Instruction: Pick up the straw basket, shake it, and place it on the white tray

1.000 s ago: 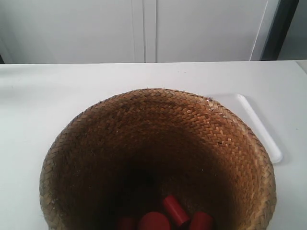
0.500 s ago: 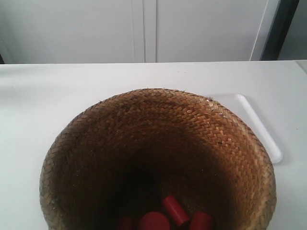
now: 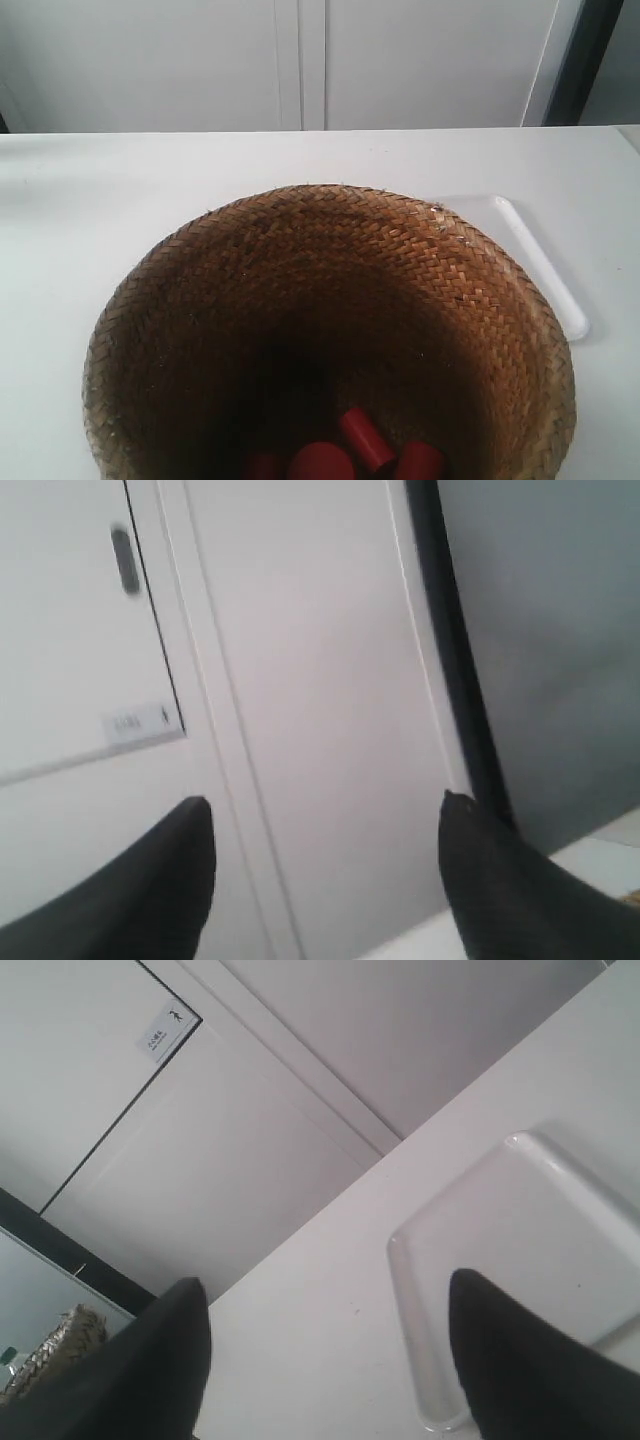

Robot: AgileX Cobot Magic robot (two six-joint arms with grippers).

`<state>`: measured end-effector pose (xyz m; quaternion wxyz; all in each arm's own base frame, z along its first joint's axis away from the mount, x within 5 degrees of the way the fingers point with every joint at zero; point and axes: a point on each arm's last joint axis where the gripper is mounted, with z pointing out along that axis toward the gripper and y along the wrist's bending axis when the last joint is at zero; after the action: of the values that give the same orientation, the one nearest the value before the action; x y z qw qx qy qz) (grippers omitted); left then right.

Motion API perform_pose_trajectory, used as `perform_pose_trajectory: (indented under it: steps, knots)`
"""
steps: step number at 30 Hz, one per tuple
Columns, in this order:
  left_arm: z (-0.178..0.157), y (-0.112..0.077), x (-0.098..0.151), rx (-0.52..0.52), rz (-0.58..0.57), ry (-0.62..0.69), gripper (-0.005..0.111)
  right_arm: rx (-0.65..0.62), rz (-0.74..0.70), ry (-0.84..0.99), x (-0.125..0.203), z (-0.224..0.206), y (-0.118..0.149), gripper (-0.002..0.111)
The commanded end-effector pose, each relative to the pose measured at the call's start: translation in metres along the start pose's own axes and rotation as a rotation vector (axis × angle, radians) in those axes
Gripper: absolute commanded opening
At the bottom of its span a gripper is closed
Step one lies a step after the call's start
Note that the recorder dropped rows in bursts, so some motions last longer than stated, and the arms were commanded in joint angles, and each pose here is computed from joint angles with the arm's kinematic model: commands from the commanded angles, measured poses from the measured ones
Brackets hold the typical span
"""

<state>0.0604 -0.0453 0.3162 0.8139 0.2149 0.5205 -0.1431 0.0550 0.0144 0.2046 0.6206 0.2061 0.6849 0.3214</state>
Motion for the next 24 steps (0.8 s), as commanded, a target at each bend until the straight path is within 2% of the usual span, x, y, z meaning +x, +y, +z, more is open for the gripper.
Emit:
perform_pose_trajectory:
  steps: [1,4,6,8,10,13,14,15,16,17,19,22,24]
  knots:
    - [-0.002,0.007,-0.009,-0.099,0.235,-0.136,0.064,0.004,-0.004,0.003,0.001,0.000,-0.001,0.064]
    - [0.000,0.012,-0.008,-0.137,0.206,-0.134,0.064,0.004,-0.004,0.001,0.001,0.000,-0.001,0.064]
    - [0.004,0.018,-0.003,-0.170,0.136,-0.096,0.064,0.004,-0.004,-0.003,0.001,0.000,-0.001,0.064]
    - [0.010,0.027,0.004,-0.223,-0.007,-0.027,0.064,0.004,-0.004,-0.003,0.001,0.000,-0.001,0.064]
    - [0.018,0.041,0.013,-0.317,-0.201,0.103,0.064,0.004,-0.004,-0.003,0.001,0.000,-0.001,0.064]
    - [0.028,0.055,0.024,-0.430,-0.337,0.297,0.064,0.004,-0.004,0.001,0.001,0.000,-0.001,0.064]
    - [0.032,0.057,0.025,-0.429,-0.335,0.332,0.064,0.004,-0.004,0.003,0.001,0.000,-0.001,0.064]
    - [0.037,0.059,0.028,-0.429,-0.387,0.359,0.064,0.004,-0.004,0.003,0.001,0.000,-0.001,0.064]
    - [0.042,0.060,0.029,-0.409,-0.387,0.383,0.064,0.004,-0.004,0.003,0.001,0.000,-0.001,0.064]
    - [0.047,0.059,0.031,-0.385,-0.446,0.400,0.064,0.004,-0.004,0.003,0.001,0.000,-0.001,0.064]
    - [0.058,0.059,0.033,-0.329,-0.492,0.456,0.064,0.004,-0.004,0.003,0.001,0.000,-0.001,0.064]
    - [0.072,0.059,0.024,-0.209,-0.344,0.492,0.064,0.004,-0.004,0.003,0.001,0.000,-0.001,0.064]
    - [0.077,0.057,0.016,-0.140,-0.239,0.438,0.064,0.004,-0.004,0.003,0.001,0.000,-0.001,0.064]
